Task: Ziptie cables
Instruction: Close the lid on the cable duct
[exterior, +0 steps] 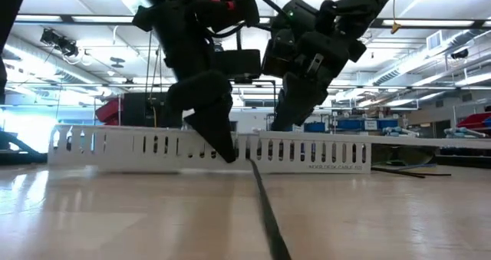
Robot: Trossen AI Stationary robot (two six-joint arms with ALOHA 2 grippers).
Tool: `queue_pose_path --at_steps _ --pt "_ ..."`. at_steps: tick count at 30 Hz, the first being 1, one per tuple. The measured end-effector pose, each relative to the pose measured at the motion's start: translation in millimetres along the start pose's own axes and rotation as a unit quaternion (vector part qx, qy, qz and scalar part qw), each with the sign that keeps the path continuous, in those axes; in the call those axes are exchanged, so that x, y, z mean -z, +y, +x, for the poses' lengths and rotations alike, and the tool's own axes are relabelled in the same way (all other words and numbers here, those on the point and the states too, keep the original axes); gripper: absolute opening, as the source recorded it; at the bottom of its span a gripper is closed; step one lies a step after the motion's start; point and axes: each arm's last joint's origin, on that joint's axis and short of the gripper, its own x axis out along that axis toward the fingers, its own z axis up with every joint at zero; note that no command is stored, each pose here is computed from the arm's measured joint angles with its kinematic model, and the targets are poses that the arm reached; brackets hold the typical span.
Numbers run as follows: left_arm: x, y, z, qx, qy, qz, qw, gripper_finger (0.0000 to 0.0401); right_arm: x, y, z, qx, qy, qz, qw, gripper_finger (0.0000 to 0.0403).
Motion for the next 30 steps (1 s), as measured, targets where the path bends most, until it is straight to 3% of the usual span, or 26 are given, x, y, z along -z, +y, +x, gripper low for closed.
queue_pose_path --at_steps 12,18,30 --pt "1 -1 1 0.006 0.003 0.001 1.0 0.0219 7 -3 16 0.0 0.024 0.007 1.0 0.0" --pt "2 -2 1 0.011 0.005 0.004 1.0 0.0219 12 -10 36 -0.036 0.023 0.009 0.999 0.0" --pt "2 -2 1 0.011 0.005 0.012 1.0 0.0219 10 -12 39 -0.041 0.005 0.004 0.999 0.0"
